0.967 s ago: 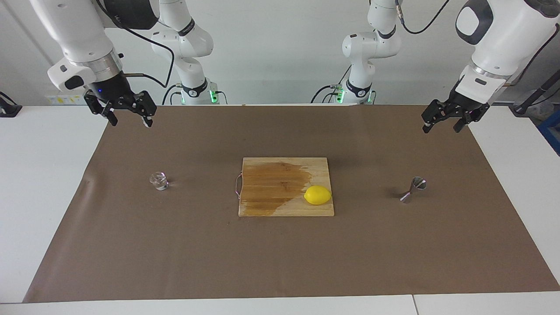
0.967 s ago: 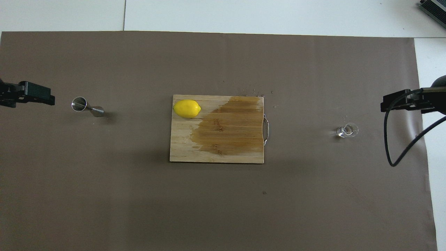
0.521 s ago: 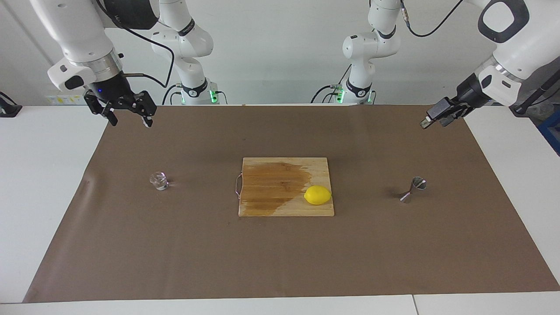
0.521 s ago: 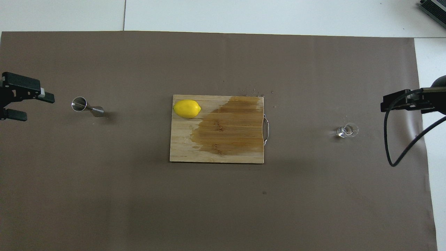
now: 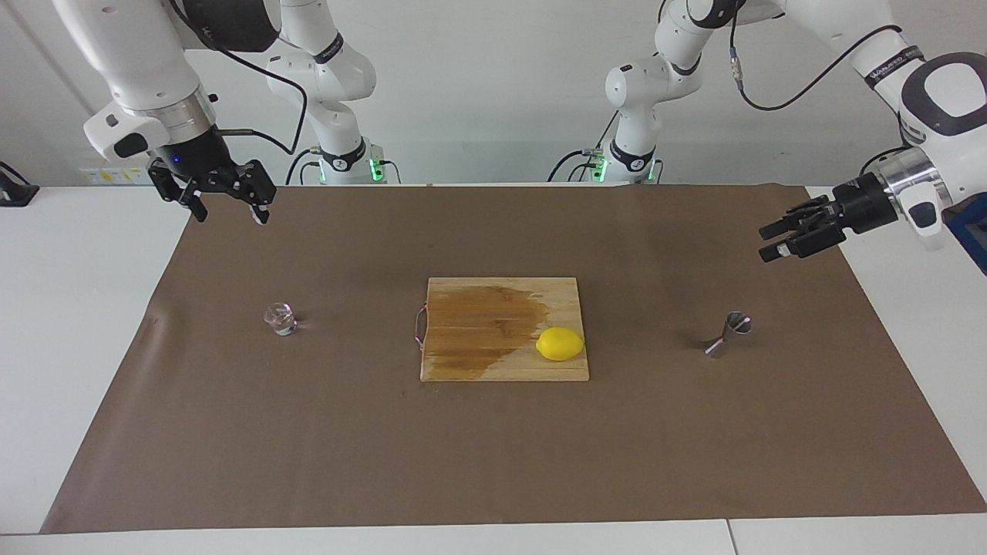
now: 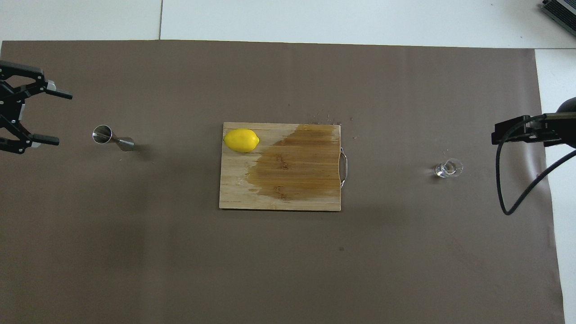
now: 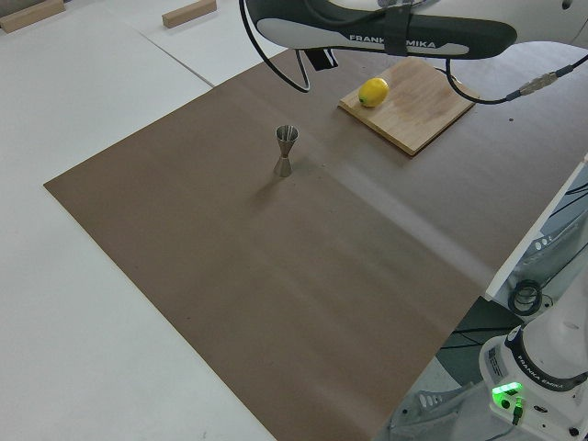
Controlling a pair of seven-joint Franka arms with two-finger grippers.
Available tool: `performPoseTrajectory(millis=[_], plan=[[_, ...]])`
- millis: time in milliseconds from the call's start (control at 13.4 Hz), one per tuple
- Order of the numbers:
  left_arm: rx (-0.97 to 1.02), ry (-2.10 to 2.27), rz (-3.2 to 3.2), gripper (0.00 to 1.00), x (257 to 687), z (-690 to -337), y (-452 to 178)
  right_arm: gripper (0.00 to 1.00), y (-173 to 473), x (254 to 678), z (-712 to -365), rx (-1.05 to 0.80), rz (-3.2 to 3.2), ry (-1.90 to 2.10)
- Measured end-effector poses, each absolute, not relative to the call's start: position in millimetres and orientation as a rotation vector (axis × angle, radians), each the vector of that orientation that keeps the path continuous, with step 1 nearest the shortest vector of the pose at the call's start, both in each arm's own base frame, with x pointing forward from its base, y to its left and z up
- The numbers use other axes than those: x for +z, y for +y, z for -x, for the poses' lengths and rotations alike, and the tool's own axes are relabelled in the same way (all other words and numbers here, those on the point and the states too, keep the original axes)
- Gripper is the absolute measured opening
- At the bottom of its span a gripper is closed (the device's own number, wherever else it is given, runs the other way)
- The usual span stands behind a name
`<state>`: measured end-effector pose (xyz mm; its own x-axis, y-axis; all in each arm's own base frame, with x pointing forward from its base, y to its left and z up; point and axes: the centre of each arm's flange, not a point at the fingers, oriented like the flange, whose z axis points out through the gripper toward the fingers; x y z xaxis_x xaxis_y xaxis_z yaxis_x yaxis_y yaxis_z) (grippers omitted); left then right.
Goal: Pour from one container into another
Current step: 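Open the left gripper and move it toward the small metal cup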
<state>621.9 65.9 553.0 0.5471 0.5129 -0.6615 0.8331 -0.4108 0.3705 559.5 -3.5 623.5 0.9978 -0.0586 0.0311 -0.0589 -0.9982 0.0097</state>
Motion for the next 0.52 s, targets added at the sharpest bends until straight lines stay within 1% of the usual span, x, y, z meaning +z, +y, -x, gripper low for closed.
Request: performPoseTrajectory(millis=[223, 521], plan=[[-0.751, 1.205, -1.943, 1.0, 544, -626, 61, 1.0, -4, 623, -560, 0.048, -3.129, -0.092], [-0.868, 1.24, -1.78, 1.0, 504, -636, 92, 1.0, -3, 623, -560, 0.048, -3.129, -0.092]])
